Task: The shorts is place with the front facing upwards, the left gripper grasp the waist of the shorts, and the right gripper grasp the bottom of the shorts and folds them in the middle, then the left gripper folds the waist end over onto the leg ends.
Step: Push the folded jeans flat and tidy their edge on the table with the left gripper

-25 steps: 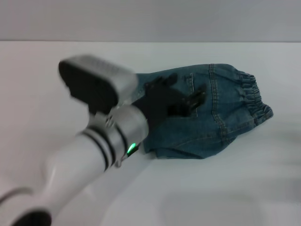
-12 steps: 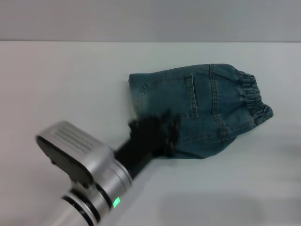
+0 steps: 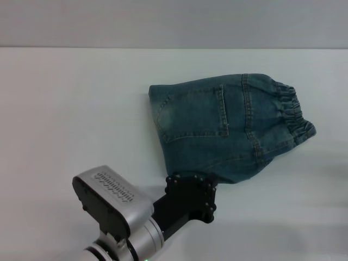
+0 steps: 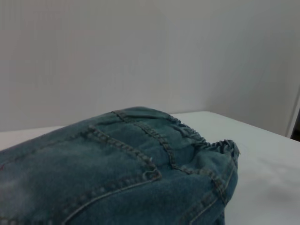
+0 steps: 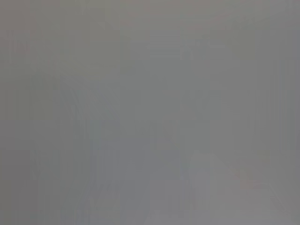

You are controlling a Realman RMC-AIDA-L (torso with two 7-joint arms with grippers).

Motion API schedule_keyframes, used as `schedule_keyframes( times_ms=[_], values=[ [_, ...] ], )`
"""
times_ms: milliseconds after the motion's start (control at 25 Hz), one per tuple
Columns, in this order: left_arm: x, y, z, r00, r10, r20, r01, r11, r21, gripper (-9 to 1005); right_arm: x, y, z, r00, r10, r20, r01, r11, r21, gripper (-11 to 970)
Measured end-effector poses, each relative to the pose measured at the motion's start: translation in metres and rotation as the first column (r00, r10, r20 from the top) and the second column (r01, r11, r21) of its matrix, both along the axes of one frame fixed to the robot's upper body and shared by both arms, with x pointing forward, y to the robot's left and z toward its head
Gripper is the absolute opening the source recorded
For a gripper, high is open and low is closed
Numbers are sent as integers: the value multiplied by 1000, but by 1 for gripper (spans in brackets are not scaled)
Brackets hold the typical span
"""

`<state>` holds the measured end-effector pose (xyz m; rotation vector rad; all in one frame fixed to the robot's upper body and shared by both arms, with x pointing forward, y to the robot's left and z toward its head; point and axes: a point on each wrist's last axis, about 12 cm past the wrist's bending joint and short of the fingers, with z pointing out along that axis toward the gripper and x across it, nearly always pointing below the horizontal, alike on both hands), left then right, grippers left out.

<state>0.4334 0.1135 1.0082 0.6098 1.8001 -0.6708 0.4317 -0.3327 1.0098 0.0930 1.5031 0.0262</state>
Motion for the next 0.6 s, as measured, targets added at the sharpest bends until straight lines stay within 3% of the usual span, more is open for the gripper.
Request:
schedule_keyframes(
  times_ms=[600],
  values=[
    [29,8,-9,994,26,-102,-28,1000,-14,25,-4,1,1,1000,-2,7,2,1000,11,-1]
  ],
)
